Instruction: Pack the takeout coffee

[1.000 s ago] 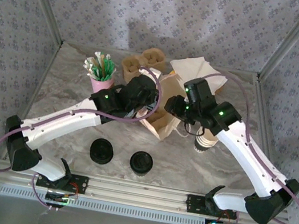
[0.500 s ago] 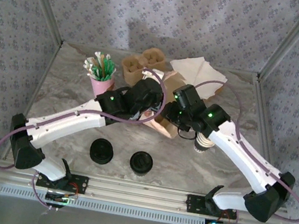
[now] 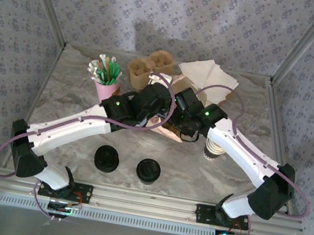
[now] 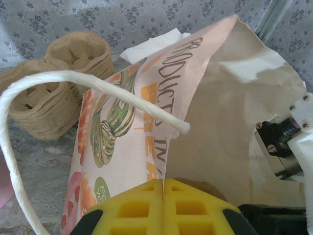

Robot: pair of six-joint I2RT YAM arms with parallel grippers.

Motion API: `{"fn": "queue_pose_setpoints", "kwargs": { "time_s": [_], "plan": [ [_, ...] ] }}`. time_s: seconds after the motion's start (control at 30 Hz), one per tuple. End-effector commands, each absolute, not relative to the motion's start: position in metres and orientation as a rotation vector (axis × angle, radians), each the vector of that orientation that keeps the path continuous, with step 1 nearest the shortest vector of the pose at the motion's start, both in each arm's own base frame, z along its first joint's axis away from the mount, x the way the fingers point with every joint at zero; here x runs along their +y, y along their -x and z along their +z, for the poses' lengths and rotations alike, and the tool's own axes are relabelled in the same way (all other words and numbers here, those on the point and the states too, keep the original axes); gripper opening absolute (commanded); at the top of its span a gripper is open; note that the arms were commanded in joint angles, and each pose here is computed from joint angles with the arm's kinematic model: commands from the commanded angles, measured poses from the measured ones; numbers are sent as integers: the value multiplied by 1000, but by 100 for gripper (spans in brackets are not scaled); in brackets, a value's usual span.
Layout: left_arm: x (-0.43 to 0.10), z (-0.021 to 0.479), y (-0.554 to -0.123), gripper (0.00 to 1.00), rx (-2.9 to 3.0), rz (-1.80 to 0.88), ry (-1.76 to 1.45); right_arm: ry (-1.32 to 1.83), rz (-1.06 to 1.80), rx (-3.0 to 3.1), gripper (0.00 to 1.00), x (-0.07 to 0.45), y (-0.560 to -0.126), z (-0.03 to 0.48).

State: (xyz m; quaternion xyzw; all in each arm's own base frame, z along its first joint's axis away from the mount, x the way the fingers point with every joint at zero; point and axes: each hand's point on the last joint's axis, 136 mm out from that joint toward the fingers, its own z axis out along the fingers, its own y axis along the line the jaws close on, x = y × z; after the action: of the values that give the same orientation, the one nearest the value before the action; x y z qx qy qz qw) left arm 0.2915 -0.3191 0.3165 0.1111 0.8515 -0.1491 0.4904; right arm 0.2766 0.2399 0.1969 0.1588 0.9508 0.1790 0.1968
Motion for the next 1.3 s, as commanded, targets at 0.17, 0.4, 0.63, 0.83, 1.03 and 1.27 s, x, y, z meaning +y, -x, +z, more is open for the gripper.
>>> {"fn": "queue_pose_setpoints", "kwargs": {
  "time_s": [0.17, 0.4, 0.63, 0.83, 1.03, 1.27],
  "plan": [
    [-326, 335, -290, 0, 2024, -417, -236, -482, 421, 2642, 17, 232, -279, 197],
    [-323, 332, -291, 0, 2029, -401, -232, -433, 415, 2608, 0, 231, -278, 217],
    [-308, 326, -300, 0, 2068, -410, -182, -301, 476, 2521, 0, 228, -267, 277],
    [-303, 322, -312, 0, 2128, -525, -128, -172, 471, 2449, 0, 209, -252, 329],
    [-307, 324, -312, 0, 2158, -640, -94, -127, 440, 2413, 0, 187, -247, 360],
    [-303, 328, -314, 0, 2153, -808, 36, -167, 406, 2368, 0, 153, -252, 380]
  ]
}}
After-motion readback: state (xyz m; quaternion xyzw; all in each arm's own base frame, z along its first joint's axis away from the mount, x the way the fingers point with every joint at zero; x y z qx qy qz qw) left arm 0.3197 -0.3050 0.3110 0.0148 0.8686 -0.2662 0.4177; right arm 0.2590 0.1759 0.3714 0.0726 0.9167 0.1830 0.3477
